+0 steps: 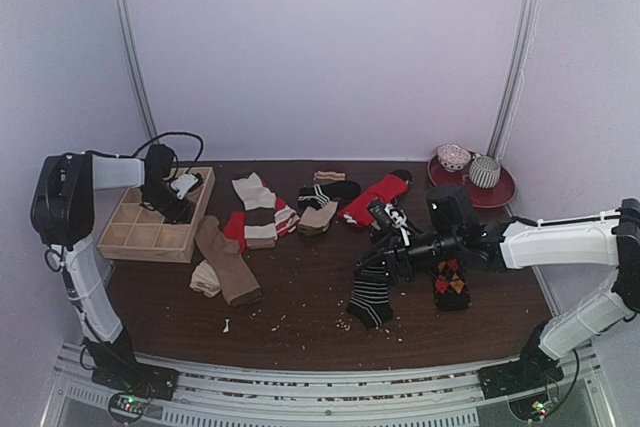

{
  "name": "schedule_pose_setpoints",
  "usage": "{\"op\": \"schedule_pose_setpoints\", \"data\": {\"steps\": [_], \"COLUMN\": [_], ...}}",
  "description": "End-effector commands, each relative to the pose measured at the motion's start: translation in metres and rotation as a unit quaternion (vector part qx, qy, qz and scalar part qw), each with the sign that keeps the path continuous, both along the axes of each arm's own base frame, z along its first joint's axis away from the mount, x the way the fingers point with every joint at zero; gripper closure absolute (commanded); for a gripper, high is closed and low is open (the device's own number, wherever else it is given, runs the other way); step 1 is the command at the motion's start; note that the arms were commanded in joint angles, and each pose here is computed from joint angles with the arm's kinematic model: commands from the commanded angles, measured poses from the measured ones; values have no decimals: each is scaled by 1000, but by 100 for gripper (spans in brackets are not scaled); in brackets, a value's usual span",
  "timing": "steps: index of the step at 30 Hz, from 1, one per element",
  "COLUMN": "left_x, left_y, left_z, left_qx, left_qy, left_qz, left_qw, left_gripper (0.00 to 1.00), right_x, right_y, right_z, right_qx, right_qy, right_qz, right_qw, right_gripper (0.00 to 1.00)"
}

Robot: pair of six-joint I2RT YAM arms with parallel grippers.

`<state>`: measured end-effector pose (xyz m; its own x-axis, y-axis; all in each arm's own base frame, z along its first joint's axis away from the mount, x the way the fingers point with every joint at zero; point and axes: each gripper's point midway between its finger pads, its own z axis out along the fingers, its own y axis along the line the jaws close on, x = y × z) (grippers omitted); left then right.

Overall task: Roll the socks
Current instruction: Adjust the pair of socks in the storage box.

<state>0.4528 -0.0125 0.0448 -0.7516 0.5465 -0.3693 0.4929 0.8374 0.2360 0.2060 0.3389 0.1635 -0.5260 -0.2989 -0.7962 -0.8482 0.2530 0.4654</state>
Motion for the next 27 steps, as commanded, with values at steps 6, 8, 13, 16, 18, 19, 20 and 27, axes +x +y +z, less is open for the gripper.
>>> {"op": "schedule_pose_setpoints", "data": {"steps": [6, 8, 13, 16, 18, 19, 20, 27], "left_x": [-50, -39, -17, -12, -11, -10, -10, -4], "left_y": [13, 9, 6, 5, 5, 4, 2, -3], "left_z": [-77, -55, 25, 65, 86, 95, 103, 146], "left_qx": [49, 36, 26, 23, 23, 19, 14, -11], "left_qy": [131, 99, -24, -81, -107, -117, -127, -205], "left_qz": [19, 18, 10, 6, 6, 4, 2, 7], "left_qw": [990, 994, 999, 996, 994, 993, 992, 979], "left_gripper": [86, 77, 49, 37, 35, 33, 30, 2], "right_x": [-3, -3, -3, -2, -2, -2, -1, 0], "right_y": [0, -1, 0, 1, 1, 1, 1, 1], "right_z": [2, 2, 2, -1, -2, -3, -2, -5], "right_qx": [-2, -3, -2, -5, -6, -6, -6, -9], "right_qy": [-5, -7, -6, -3, -2, -2, -2, -3], "right_qz": [5, 4, 3, 3, 4, 3, 2, 0], "right_qw": [1000, 1000, 1000, 1000, 1000, 1000, 1000, 1000], "right_gripper": [39, 39, 39, 39, 39, 39, 39, 39]}}
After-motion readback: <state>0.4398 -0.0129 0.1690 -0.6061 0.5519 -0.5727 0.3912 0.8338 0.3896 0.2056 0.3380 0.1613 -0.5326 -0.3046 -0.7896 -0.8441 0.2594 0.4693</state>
